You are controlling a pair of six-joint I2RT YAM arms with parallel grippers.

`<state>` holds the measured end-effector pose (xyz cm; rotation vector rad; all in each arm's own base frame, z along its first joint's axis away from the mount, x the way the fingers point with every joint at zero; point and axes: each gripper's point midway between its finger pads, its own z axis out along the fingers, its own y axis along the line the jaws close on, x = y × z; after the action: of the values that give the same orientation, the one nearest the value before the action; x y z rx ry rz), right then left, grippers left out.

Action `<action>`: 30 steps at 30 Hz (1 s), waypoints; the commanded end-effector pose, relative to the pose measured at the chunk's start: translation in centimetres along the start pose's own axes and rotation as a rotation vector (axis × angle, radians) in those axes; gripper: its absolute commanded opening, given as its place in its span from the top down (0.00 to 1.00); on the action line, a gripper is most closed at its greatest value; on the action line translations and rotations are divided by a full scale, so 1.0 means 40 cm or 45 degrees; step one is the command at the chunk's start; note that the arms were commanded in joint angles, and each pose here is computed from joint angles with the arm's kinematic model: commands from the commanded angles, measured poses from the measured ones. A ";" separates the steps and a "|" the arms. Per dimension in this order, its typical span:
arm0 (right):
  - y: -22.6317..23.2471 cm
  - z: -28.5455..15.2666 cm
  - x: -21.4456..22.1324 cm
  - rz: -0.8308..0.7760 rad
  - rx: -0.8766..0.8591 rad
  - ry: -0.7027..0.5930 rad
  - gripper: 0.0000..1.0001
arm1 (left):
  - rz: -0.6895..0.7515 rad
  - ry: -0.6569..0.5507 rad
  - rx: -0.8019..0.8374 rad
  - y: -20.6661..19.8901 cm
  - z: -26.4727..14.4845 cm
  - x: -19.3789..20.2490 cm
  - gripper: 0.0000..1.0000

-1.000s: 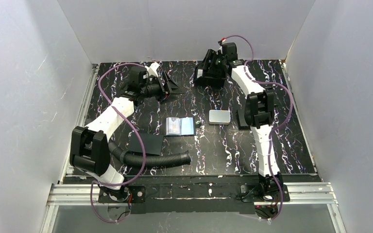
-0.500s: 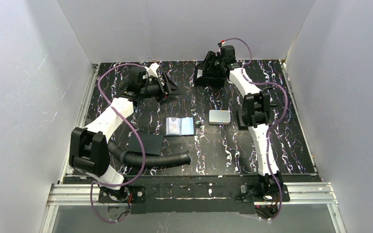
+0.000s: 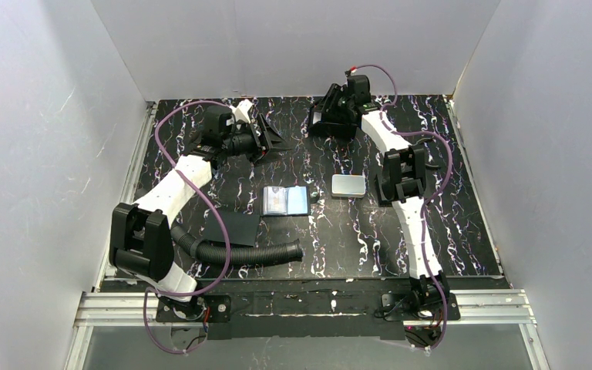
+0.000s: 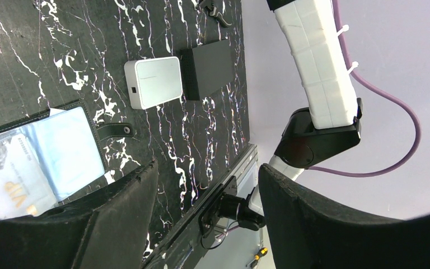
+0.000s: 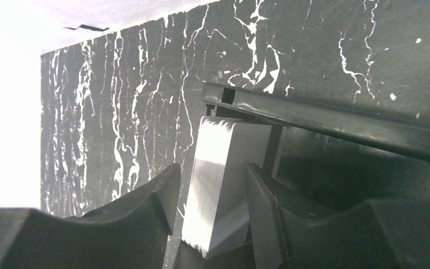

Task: Put the credit cards into the card holder
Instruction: Pick up the credit card from the storage box.

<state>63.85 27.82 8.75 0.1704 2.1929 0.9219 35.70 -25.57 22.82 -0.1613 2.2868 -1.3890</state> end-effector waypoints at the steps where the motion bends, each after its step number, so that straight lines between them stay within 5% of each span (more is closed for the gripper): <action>1: 0.056 0.010 -0.041 0.009 -0.095 -0.075 0.48 | 0.033 0.011 0.044 -0.035 -0.031 0.019 0.36; 30: 0.071 -0.007 -0.077 0.058 -0.148 -0.104 0.76 | 0.015 0.031 0.061 -0.030 -0.019 0.020 0.36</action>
<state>64.59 28.12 10.13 0.2316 2.1397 1.0057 35.14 -25.70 22.66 -0.1615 2.3002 -1.4177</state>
